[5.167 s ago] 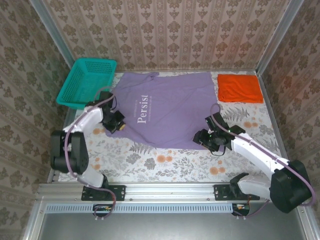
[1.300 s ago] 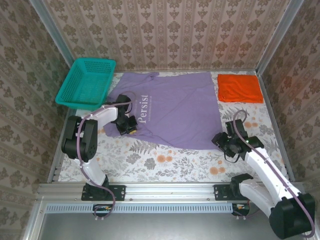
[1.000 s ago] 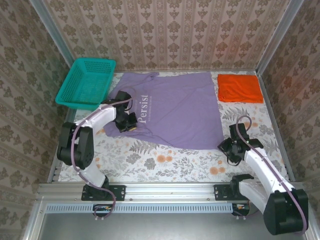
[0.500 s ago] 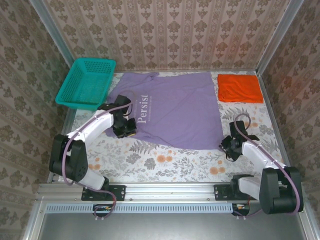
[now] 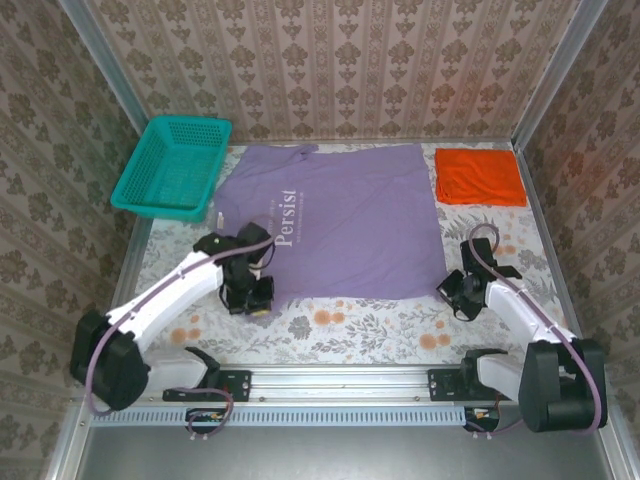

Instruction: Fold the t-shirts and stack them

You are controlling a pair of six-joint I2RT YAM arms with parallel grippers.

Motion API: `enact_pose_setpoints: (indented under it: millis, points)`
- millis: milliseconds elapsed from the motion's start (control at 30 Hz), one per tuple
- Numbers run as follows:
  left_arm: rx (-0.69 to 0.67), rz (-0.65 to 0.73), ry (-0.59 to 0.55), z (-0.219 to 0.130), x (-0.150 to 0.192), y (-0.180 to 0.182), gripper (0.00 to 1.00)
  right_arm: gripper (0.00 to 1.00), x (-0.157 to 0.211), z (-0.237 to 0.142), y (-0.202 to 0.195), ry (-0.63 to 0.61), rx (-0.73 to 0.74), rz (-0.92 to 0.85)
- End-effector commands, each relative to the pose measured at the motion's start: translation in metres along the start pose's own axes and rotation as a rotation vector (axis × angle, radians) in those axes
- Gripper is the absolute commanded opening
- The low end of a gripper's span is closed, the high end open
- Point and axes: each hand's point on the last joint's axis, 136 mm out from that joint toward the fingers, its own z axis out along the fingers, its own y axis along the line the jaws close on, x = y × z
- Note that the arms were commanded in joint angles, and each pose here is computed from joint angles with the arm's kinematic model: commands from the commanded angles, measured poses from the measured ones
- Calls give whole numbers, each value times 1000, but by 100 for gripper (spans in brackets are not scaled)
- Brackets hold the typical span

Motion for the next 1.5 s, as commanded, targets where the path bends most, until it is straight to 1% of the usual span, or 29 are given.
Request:
enact_pose_setpoints:
  millis: [0,100,167,233,300,333,367,400,533,600,700,733,800,867,933,1000,1133,1233,1333,1467]
  points:
    - [-55,-125,109,10,45,22,0,0,6,-15,4,26,-17,-59]
    - [-13,-165,139,22,57,18,0,0,10,-17,2,39,-12,-89]
    - [-10,-146,139,20,56,9,4,0,11,-17,0,41,-6,-104]
    - [-44,-111,134,13,51,4,15,0,11,-17,-1,41,-4,-113]
    - [-107,-73,116,3,42,4,40,0,11,-15,0,45,-9,-112]
    - [-139,-60,95,-3,37,7,47,0,11,-14,1,47,-9,-107]
    - [-161,-55,66,-10,30,9,50,0,11,-13,1,47,-11,-101]
    - [-173,-61,41,-16,25,13,51,0,10,-11,3,47,-18,-96]
    - [-145,-157,-5,-30,11,37,50,0,8,-12,7,38,-32,-80]
    - [-142,-217,-9,-28,10,55,45,0,7,-13,8,30,-38,-79]
    - [-143,-326,0,-18,15,82,39,0,6,-15,8,23,-39,-81]
    - [-144,-361,-2,-15,19,89,36,0,6,-16,8,21,-41,-80]
    - [-129,-435,-10,-8,26,97,30,0,7,-17,7,19,-44,-76]
    - [-126,-510,-40,-1,30,107,29,0,7,-17,7,17,-49,-77]
    - [-75,-582,-76,8,26,109,28,0,7,-17,8,15,-54,-75]
    - [-25,-633,-82,18,21,107,28,0,8,-16,8,21,-56,-75]
    - [-42,-649,-48,35,18,110,29,0,10,-16,9,26,-62,-80]
    - [-43,-649,-70,44,10,113,28,0,10,-16,9,28,-67,-80]
    - [-74,-649,-96,50,1,119,26,0,11,-15,9,28,-70,-78]
    - [-76,-653,-94,64,-7,120,23,0,11,-17,7,25,-69,-79]
